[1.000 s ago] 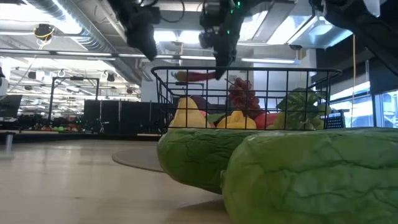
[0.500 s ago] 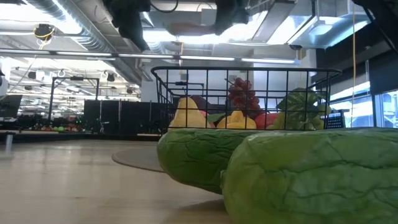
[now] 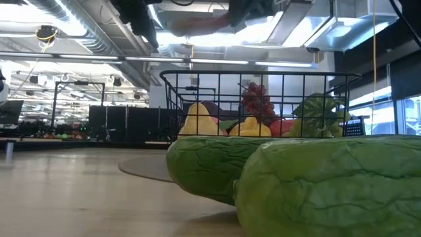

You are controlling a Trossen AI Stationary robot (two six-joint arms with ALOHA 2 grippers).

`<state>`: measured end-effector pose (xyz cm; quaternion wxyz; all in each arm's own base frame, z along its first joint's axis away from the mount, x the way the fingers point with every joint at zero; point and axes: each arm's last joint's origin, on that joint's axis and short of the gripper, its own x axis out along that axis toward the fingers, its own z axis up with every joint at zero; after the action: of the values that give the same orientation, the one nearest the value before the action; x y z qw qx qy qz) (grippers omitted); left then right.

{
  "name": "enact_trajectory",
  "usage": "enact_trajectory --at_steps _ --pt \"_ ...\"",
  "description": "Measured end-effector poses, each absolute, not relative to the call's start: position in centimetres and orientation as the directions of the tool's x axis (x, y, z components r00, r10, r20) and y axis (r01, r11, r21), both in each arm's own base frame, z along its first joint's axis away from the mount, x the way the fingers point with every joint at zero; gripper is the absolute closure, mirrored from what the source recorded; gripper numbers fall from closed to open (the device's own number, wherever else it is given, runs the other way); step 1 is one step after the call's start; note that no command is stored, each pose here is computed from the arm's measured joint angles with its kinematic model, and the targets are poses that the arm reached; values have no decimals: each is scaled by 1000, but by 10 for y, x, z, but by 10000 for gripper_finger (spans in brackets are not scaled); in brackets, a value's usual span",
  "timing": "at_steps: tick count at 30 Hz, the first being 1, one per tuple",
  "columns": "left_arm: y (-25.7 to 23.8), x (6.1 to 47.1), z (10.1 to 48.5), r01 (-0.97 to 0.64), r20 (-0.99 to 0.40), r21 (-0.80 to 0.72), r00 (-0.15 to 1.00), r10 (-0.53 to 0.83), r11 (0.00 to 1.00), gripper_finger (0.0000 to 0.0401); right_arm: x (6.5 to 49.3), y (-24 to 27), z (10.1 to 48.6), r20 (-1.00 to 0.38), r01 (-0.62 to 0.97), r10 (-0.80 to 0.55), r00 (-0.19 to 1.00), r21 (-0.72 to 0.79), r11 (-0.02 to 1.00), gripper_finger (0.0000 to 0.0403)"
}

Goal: Build produce basket
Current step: Put the red pepper into the black wire basket

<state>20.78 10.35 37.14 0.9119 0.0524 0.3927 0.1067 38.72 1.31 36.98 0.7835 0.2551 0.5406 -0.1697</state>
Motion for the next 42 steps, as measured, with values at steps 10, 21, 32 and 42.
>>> enact_trajectory --at_steps 10,21,32,42 --pt "103 208 371 -140 -708 191 666 235 972 167 391 17 314 -981 602 29 191 140 786 403" --pt "102 204 368 -127 -741 181 634 221 975 167 395 32 269 -985 617 37 168 134 775 403" --pt "102 205 368 -126 -741 183 634 221 975 167 396 26 234 -985 589 29 173 126 798 403" --pt "102 205 368 -126 -740 183 635 221 975 167 396 14 229 -981 622 112 158 187 761 367"
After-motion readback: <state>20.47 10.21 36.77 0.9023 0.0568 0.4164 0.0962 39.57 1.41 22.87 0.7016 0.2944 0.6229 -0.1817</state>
